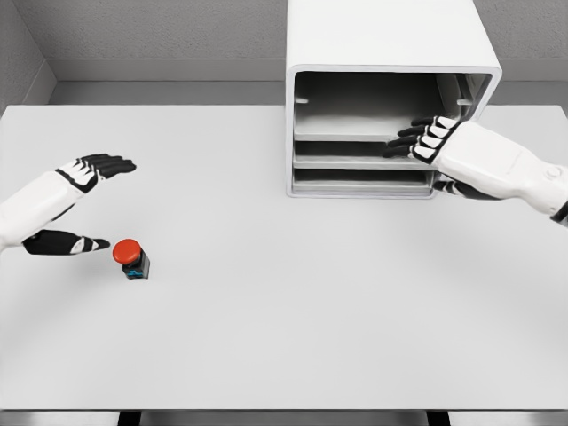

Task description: Slide open multi-storey tabletop storage cabinets and put open load switch and slide close multi-storey tabletop storage cabinets

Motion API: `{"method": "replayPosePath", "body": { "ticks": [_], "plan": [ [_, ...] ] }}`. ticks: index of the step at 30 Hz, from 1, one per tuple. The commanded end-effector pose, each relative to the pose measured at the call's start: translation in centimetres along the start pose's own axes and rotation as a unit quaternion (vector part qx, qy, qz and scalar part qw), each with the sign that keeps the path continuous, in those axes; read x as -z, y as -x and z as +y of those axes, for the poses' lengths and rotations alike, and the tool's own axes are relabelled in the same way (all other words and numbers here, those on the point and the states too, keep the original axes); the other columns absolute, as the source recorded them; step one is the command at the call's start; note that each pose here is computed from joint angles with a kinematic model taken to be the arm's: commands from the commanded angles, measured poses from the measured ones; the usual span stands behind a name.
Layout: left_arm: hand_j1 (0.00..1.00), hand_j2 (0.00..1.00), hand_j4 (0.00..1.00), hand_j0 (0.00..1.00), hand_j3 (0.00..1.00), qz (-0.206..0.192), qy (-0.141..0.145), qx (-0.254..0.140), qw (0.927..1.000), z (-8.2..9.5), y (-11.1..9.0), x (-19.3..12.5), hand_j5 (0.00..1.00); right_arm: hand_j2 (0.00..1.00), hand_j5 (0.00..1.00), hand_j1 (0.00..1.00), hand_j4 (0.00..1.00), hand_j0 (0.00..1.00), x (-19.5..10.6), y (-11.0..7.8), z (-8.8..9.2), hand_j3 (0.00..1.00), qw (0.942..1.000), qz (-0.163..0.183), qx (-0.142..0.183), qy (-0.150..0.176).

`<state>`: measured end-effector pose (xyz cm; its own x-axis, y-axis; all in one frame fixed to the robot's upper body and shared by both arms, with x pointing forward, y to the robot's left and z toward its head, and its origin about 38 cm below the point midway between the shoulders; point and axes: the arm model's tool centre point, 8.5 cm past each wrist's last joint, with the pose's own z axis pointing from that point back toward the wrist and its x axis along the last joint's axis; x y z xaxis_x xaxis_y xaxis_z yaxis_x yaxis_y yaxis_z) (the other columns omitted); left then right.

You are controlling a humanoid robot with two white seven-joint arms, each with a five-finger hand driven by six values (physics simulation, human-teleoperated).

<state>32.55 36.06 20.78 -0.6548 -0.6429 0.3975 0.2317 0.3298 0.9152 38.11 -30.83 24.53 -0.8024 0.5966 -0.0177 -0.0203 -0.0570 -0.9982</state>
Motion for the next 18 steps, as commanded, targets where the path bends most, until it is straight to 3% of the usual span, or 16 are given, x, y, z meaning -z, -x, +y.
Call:
{"method": "replayPosePath", "body": {
  "ticks": [1,5,7,12,16,18],
  "plan": [
    [1.0,1.0,1.0,1.0,1.0,-0.018,-0.017,-0.03,0.9992,0.9,-0.2,-0.4,1.0,0.85,0.85,0.85,0.85,0.85,0.1,-0.1,0.7,0.85,0.9999,-0.003,0.011,-0.008],
    [1.0,1.0,1.0,1.0,1.0,-0.013,-0.03,-0.028,0.9991,1.7,0.0,-1.0,1.0,0.85,0.85,0.85,0.85,0.85,0.8,-0.9,0.7,0.85,0.9985,-0.038,0.021,-0.033],
    [1.0,1.0,1.0,1.0,1.0,-0.01,-0.026,-0.034,0.999,1.1,0.0,-1.3,1.0,0.85,0.85,0.85,0.85,0.85,1.3,-1.0,0.5,0.85,0.998,-0.047,0.022,-0.036],
    [1.0,1.0,1.0,1.0,1.0,0.006,-0.002,-0.049,0.9988,-0.9,0.1,-2.4,1.0,0.81,0.81,0.81,0.81,0.81,1.9,-0.9,-0.6,0.81,0.9971,-0.061,0.024,-0.041],
    [1.0,1.0,1.0,1.0,1.0,0.007,0.005,-0.042,0.9991,-0.8,0.1,-2.4,1.0,0.8,0.8,0.8,0.8,0.8,3.1,-0.6,0.2,0.8,0.9944,-0.073,0.049,-0.058],
    [1.0,1.0,1.0,1.0,1.0,0.019,0.024,-0.031,0.999,-1.6,0.2,-2.5,1.0,0.81,0.81,0.81,0.81,0.81,3.1,0.0,0.5,0.81,0.9946,-0.064,0.056,-0.059]
  ]
}}
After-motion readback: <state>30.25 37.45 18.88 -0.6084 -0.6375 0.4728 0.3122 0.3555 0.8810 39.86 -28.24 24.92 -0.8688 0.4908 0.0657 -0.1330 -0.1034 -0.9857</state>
